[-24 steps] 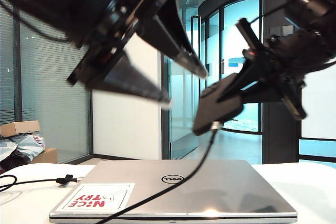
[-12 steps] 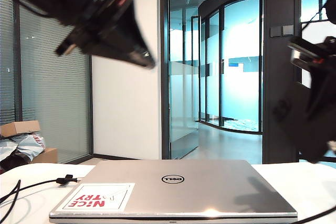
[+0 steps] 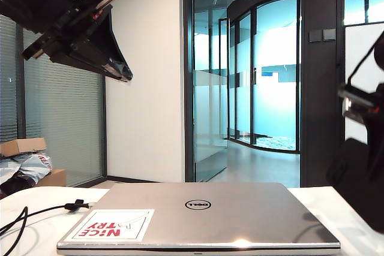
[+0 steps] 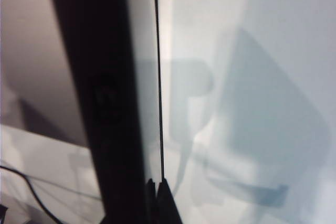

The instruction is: Pick up the charging cable and the phone, plug the charging cable into the charging port on the phone, and finally place them back on the table.

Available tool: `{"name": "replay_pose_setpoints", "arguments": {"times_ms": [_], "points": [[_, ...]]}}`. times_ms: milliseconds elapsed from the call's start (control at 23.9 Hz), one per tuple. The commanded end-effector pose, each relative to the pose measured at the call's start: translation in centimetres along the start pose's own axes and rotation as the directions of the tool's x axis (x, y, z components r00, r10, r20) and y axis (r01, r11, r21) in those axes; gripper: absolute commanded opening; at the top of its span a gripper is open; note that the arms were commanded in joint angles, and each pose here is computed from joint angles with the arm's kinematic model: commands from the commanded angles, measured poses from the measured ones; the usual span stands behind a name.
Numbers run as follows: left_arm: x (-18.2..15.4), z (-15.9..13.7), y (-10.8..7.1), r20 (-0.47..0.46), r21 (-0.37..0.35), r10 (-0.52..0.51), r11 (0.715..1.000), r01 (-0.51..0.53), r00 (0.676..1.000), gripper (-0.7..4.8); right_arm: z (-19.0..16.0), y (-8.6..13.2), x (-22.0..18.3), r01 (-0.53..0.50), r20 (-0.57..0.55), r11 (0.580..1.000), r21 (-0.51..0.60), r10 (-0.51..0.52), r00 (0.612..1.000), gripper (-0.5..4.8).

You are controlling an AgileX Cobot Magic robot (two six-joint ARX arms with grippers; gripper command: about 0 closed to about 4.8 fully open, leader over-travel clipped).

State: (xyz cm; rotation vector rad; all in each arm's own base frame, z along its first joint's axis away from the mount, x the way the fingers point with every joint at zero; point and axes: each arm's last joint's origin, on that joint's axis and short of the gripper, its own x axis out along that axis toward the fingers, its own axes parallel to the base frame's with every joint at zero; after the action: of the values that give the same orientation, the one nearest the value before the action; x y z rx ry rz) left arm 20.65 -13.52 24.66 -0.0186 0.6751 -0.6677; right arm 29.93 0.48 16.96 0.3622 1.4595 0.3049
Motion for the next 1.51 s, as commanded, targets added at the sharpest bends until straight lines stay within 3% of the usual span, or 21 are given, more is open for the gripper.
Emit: {"name": "replay_pose_setpoints", "arguments": {"times_ms": [42, 377, 502, 628, 711, 1088, 1381, 1423, 1465, 1507], "points": [[-0.2, 0.1, -0.1, 0.004, 0.011, -0.005, 1.0, 0.005, 1.0, -0.06, 0.8, -0.2, 0.6, -0.017, 0.028, 1.0, -0.019, 0.017, 0.999, -0.06], [-0.2, 0.1, -0.1, -0.001, 0.011, -0.004, 1.0, 0.004, 1.0, -0.06, 2.4, -1.2, 2.7, -0.013, 0.012, 1.0, -0.011, 0.014, 1.0, -0.03], [-0.2, 0.1, -0.1, -0.001, 0.01, -0.005, 1.0, 0.005, 1.0, -0.06, 3.2, -1.5, 3.4, 0.009, 0.001, 1.0, -0.005, -0.009, 1.0, 0.58], [-0.2, 0.1, -0.1, -0.003, 0.01, -0.005, 1.0, 0.005, 1.0, -0.06, 3.7, -1.7, 3.4, 0.038, 0.004, 0.999, -0.006, -0.038, 0.999, 1.79], [-0.2, 0.0, -0.1, -0.009, 0.009, -0.004, 1.0, 0.004, 1.0, -0.06, 3.9, -1.6, 3.3, 0.04, 0.008, 0.999, -0.008, -0.04, 0.999, 2.15], [-0.2, 0.0, 0.0, -0.014, 0.008, -0.002, 1.0, 0.003, 1.0, -0.06, 4.4, -0.6, 1.0, 0.079, -0.051, 0.997, 0.015, -0.078, 0.996, 2.17], [-0.2, -0.1, 0.0, -0.015, 0.008, -0.002, 1.0, 0.002, 1.0, -0.06, 4.2, 0.0, -1.2, 0.177, -0.032, 0.984, 0.005, -0.177, 0.984, 2.15], [-0.2, 0.0, 0.0, -0.015, 0.008, -0.002, 1.0, 0.002, 1.0, -0.06, 4.1, 0.2, -1.6, 0.19, -0.024, 0.982, 0.003, -0.19, 0.982, 2.0], [-0.3, -0.1, -0.1, -0.015, 0.008, -0.002, 1.0, 0.002, 1.0, -0.06, 3.7, 0.5, -2.4, 0.199, -0.013, 0.98, 0.0, -0.199, 0.98, 1.36], [-0.4, 0.0, -0.1, -0.013, 0.008, -0.003, 1.0, 0.003, 1.0, -0.06, 3.6, 0.7, -2.8, 0.204, -0.003, 0.979, -0.002, -0.204, 0.979, 1.04]]}}
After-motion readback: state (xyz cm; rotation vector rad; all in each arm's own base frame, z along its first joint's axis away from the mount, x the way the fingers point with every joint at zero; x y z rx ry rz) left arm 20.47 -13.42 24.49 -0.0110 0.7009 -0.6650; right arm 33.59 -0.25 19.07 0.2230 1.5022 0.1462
